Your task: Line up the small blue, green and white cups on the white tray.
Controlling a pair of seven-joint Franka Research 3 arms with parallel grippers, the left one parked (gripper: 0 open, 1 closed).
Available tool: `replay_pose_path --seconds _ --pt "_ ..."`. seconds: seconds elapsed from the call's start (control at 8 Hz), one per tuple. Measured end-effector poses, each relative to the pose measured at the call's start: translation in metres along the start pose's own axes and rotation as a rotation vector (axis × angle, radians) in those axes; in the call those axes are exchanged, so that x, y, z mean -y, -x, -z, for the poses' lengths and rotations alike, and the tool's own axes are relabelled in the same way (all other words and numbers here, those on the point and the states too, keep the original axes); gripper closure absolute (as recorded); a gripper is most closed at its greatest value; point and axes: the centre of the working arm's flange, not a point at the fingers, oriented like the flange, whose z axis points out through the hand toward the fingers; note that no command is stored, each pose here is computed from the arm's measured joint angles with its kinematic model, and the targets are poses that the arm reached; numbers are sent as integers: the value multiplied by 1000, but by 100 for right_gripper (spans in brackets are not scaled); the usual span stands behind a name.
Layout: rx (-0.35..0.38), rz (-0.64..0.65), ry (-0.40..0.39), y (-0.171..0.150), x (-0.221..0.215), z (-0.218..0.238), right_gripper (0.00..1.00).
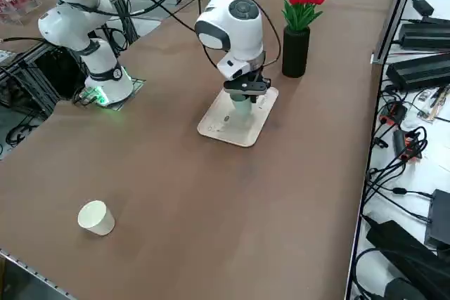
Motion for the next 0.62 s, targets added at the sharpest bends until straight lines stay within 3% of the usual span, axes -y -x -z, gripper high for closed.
replay_pose_path --seconds 0.62 --pt "-4 -14 8 -6 -3 -6 97"
